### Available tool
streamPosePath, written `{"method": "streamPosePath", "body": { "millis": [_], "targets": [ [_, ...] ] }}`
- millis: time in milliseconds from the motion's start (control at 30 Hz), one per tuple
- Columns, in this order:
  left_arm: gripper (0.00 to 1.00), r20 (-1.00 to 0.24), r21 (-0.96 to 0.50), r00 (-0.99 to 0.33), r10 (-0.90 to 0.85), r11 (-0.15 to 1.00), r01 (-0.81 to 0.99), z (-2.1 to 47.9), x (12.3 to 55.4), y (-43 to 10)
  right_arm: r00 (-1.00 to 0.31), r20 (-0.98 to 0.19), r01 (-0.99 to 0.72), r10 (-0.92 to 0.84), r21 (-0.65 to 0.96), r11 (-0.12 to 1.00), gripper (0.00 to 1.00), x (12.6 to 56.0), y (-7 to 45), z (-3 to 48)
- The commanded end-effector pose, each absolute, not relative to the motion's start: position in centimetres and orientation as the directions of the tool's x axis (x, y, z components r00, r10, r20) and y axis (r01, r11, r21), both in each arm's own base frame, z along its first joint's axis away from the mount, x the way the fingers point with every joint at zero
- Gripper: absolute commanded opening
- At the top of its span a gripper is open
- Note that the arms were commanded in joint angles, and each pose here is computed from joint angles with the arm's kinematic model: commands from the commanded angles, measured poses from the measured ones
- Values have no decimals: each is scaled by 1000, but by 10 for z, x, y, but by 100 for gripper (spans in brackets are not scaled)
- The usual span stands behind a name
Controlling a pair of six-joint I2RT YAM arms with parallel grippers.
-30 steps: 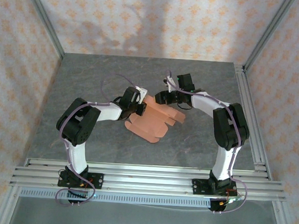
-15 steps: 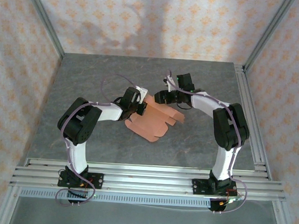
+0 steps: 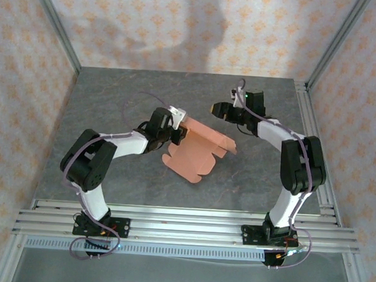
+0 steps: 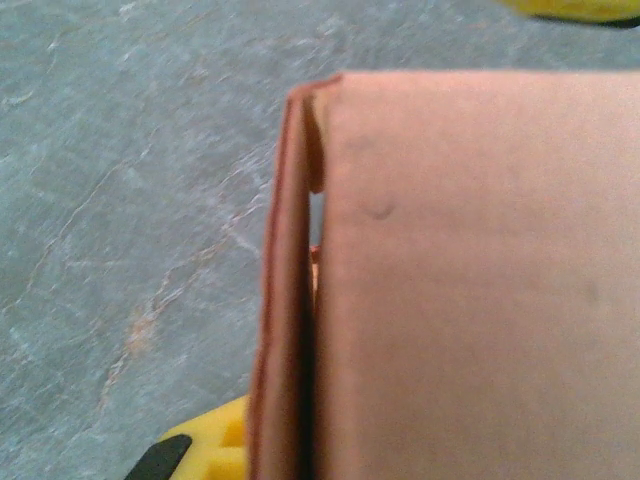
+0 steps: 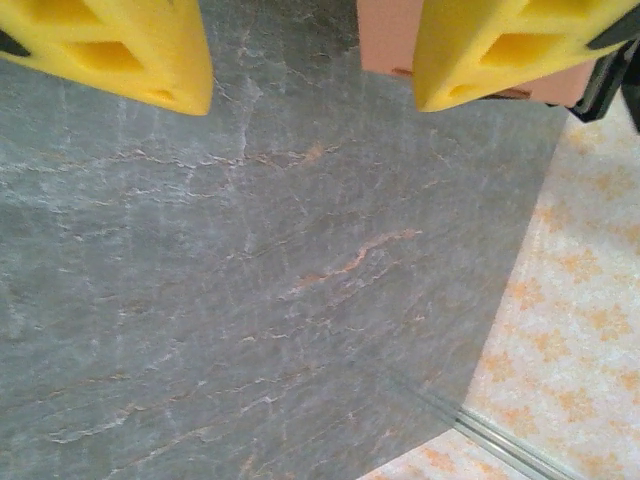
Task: Fold the paper box
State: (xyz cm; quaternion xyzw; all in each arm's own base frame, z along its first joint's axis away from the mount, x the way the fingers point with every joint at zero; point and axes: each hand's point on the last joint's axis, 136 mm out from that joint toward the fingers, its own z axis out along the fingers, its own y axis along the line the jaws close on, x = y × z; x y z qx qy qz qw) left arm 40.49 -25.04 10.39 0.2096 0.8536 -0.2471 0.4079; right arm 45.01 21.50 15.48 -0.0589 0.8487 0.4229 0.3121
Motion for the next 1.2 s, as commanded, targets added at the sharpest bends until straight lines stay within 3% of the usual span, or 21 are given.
{"method": "streamPosePath", "body": {
  "millis": [0,433,867,1000,1167],
  "targets": [
    [0,-814,-274,-556,166,735,620,123,395,-256,-816,-569,-420,96,701,577,51,439,232,157],
    [0,-825,-380,-565,2,738,558,142,417,-251,-800,-586,-590,-132,724,358,41,378,293,160],
    [0,-798,-437,-597,-86,765,474,134,433,-239,-778,-602,-624,-178,708,330,40,366,302,170],
    [0,-792,-447,-602,-102,767,460,127,435,-235,-751,-649,-630,-118,652,423,42,384,291,174],
    [0,-769,-518,-611,-188,744,423,125,438,-221,-723,-676,-520,145,670,530,54,431,254,203]
  ]
}}
